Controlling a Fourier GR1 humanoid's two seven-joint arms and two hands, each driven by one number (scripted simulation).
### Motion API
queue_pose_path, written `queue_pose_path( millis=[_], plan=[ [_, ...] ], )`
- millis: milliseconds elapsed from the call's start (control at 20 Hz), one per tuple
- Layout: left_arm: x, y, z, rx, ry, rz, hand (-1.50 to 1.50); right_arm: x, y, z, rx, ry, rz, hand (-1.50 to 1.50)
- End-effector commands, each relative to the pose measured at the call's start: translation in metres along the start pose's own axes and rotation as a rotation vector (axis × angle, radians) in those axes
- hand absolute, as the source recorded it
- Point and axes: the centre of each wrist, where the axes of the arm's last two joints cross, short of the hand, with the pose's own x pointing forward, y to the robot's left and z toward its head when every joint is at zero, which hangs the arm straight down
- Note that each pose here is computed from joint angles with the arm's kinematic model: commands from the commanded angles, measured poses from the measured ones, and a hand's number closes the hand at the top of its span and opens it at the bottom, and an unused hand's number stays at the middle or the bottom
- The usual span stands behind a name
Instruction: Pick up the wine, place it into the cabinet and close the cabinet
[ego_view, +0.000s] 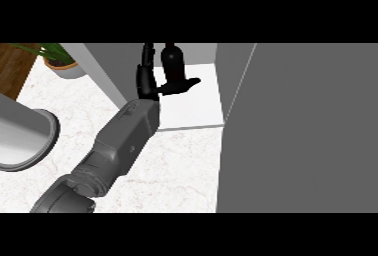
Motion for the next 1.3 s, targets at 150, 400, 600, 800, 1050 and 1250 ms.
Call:
queue_pose_path(
  millis=[150, 400, 600, 800, 1050, 1250],
  plan=[
    [-0.02, 0.024, 0.008, 0.034, 0.013, 0.003, -1.5, 0.003, 0.001, 0.002, 0.001, -0.02, -0.021, -1.5],
    [-0.012, 0.013, 0.005, -0.021, -0.005, 0.051, -1.5, 0.0, 0.001, 0.006, 0.012, -0.023, -0.031, -1.5],
    [-0.014, 0.009, 0.01, -0.047, -0.012, 0.059, -1.5, 0.01, 0.006, 0.009, 0.031, -0.023, -0.033, -1.5],
    [-0.016, 0.011, 0.012, -0.091, -0.017, 0.101, -1.5, 0.01, 0.009, 0.009, 0.014, -0.024, -0.028, -1.5],
    [-0.012, 0.009, 0.008, -0.108, -0.023, 0.13, -1.5, 0.015, 0.0, 0.003, 0.018, -0.018, -0.014, -1.5],
    [-0.021, 0.013, 0.015, -0.1, 0.014, 0.18, -1.5, 0.01, 0.009, 0.007, 0.033, -0.022, -0.02, -1.5]
  ],
)
